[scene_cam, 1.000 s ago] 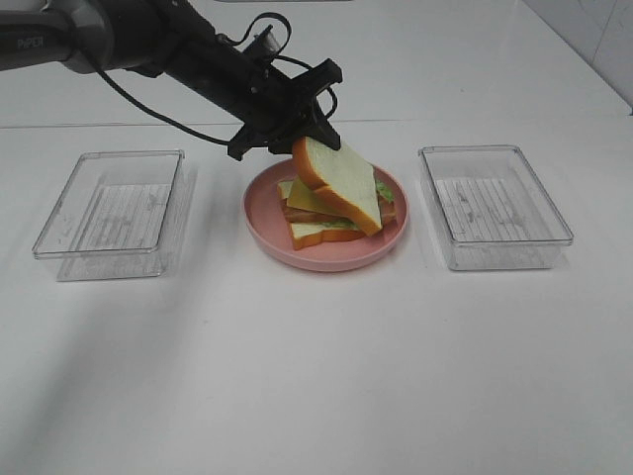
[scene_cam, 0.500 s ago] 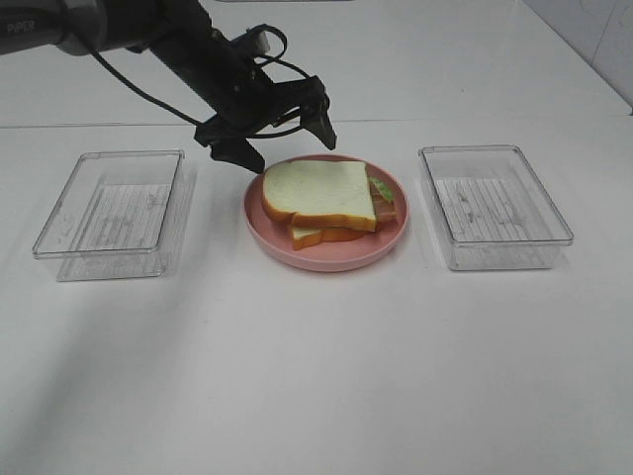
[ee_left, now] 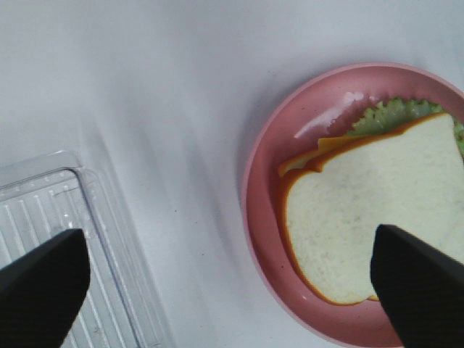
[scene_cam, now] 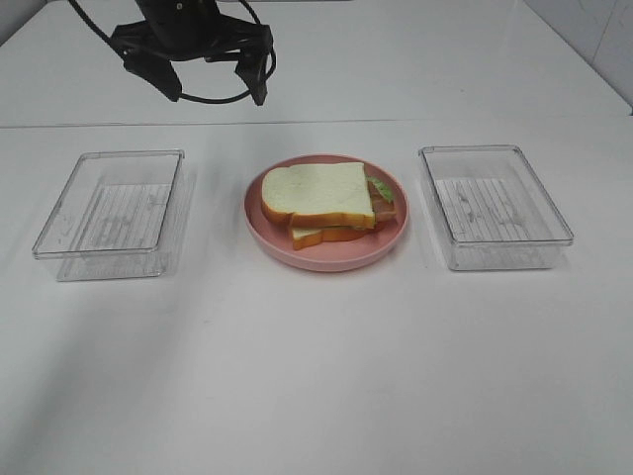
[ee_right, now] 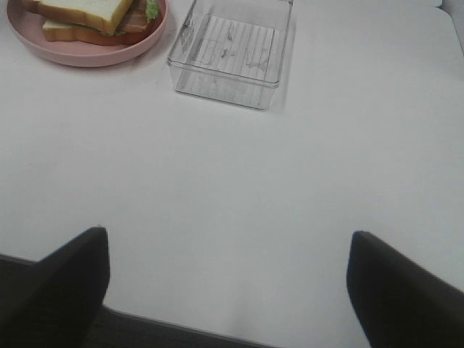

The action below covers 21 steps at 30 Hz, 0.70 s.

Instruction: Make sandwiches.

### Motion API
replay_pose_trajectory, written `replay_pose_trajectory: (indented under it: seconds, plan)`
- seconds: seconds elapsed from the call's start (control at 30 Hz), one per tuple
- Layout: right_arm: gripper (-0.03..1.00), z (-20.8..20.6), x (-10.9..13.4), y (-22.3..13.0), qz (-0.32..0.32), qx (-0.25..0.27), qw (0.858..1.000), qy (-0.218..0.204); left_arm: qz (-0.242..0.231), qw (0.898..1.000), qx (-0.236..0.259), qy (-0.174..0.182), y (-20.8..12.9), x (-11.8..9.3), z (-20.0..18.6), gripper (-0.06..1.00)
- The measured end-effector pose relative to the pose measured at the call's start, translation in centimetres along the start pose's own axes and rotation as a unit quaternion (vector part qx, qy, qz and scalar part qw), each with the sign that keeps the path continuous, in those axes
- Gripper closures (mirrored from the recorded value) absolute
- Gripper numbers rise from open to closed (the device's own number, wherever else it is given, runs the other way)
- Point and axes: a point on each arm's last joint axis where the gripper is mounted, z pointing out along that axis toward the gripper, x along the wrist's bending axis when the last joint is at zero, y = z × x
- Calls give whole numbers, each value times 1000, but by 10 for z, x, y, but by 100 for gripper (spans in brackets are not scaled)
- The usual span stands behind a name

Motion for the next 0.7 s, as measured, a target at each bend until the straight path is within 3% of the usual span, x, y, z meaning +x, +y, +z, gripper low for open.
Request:
replay_pose_trajectory:
  seconds: [0.23,0.3,0.4,0.43,0.47,0.53,0.63,0.7]
  plan:
    - [10,0,0,0,0,0,1000,0,4,999,-40,-5,2,-4,-52,-3]
    - [10,0,0,0,0,0,1000,0,20,999,-45,20,-12,1,-87,-3]
    - [10,0,0,0,0,0,1000,0,25,998,-43,29,-17,3,-93,-3]
    - [10,0,0,0,0,0,1000,0,32,997,-34,58,-30,11,-106,-3]
    - [10,0,0,0,0,0,1000,0,32,997,-34,58,-30,11,-106,-3]
    - [10,0,0,0,0,0,1000,0,18,996,-16,85,-59,34,-130,-3]
    - [10,0,0,0,0,0,1000,0,10,996,-15,91,-64,42,-136,-3]
    - [10,0,0,0,0,0,1000,0,-24,993,-7,113,-95,73,-161,-3]
